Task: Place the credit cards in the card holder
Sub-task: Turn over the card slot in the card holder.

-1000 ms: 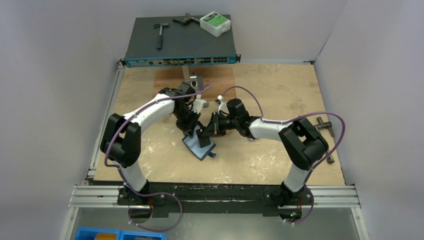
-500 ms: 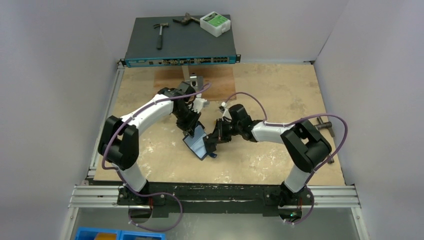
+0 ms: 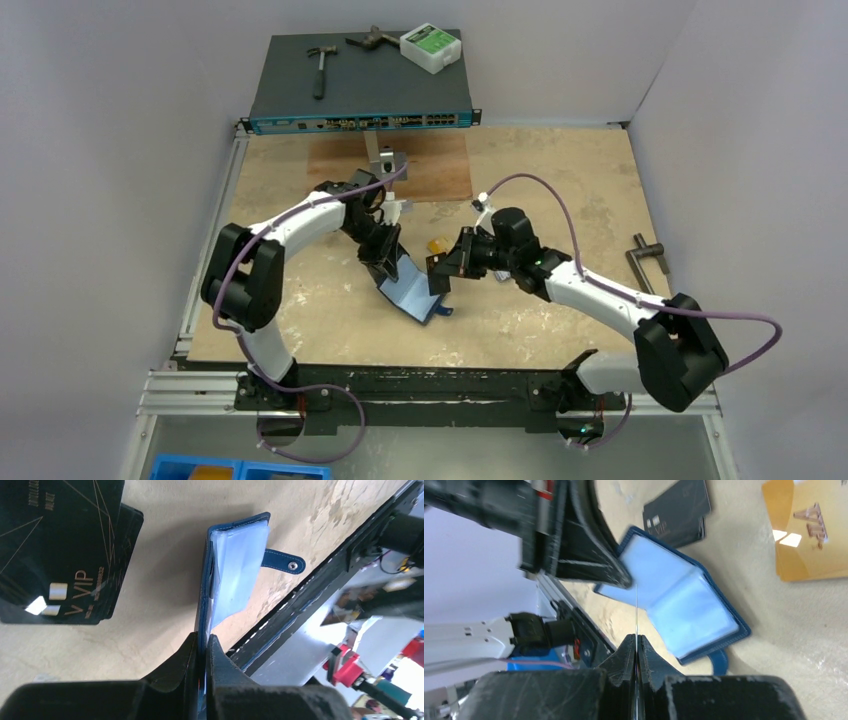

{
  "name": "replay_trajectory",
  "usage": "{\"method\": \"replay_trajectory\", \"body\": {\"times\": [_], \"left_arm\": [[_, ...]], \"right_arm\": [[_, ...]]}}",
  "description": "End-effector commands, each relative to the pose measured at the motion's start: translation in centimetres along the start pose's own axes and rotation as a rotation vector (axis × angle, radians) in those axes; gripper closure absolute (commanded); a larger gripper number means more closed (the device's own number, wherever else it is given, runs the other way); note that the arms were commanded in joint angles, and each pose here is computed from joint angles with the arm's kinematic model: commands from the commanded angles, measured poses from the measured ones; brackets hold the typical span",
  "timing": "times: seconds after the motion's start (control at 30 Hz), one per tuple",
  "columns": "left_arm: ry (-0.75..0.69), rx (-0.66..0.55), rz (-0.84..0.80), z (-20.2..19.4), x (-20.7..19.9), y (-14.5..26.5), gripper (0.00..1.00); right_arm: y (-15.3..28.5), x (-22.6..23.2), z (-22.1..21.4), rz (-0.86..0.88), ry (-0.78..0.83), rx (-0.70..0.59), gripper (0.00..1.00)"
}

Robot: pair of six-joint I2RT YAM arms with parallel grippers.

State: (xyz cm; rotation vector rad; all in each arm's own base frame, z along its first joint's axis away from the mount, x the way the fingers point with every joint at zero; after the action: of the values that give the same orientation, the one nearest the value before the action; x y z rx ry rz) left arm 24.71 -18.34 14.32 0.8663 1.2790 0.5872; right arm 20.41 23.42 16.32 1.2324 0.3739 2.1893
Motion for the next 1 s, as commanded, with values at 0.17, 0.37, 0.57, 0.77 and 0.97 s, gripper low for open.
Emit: {"method": "replay_trajectory", "body": {"times": [0.17, 0.37, 0.57, 0.77, 0.97], "left_arm": [[0.176, -0.017, -0.199, 2.3, -0.9, -3.1, 1.00], [0.239, 0.010, -0.192, 2.6, 0.6, -5.5, 1.00], [0.265, 0.020, -0.166, 2.2, 1.9, -6.8, 1.00], [0.248, 0.001, -0.164, 2.0, 1.9, -6.4, 1.00], [0.237, -0.008, -0.168, 1.8, 1.6, -6.1, 0.89]], "right_arm": [[-2.3, 0.4, 2.8, -0.028, -0.109, -0.178, 1.00], [-4.3, -1.3, 1.1, -0.102, -0.149, -0.166, 1.00], [-4.8, -3.9, -1.8, -0.157, -0.181, -0.127, 1.00], [-5.6, -5.6, -4.1, -0.164, -0.196, -0.058, 1.00], [-5.2, -6.6, -5.9, -0.153, -0.209, -0.011, 1.00]]}}
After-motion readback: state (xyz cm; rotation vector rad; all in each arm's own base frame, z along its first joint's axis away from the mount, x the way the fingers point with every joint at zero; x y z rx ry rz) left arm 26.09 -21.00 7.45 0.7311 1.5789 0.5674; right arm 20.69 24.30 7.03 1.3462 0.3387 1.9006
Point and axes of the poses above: each gripper's point midway between its finger pads, its own y axis back along the fingers, its own x axis along the line the jaws close on, z = x × y, the point moved 7 cm from there along y, back along the fingers, and after that the axes turned 10 degrees about y, right-handed, at the moved point
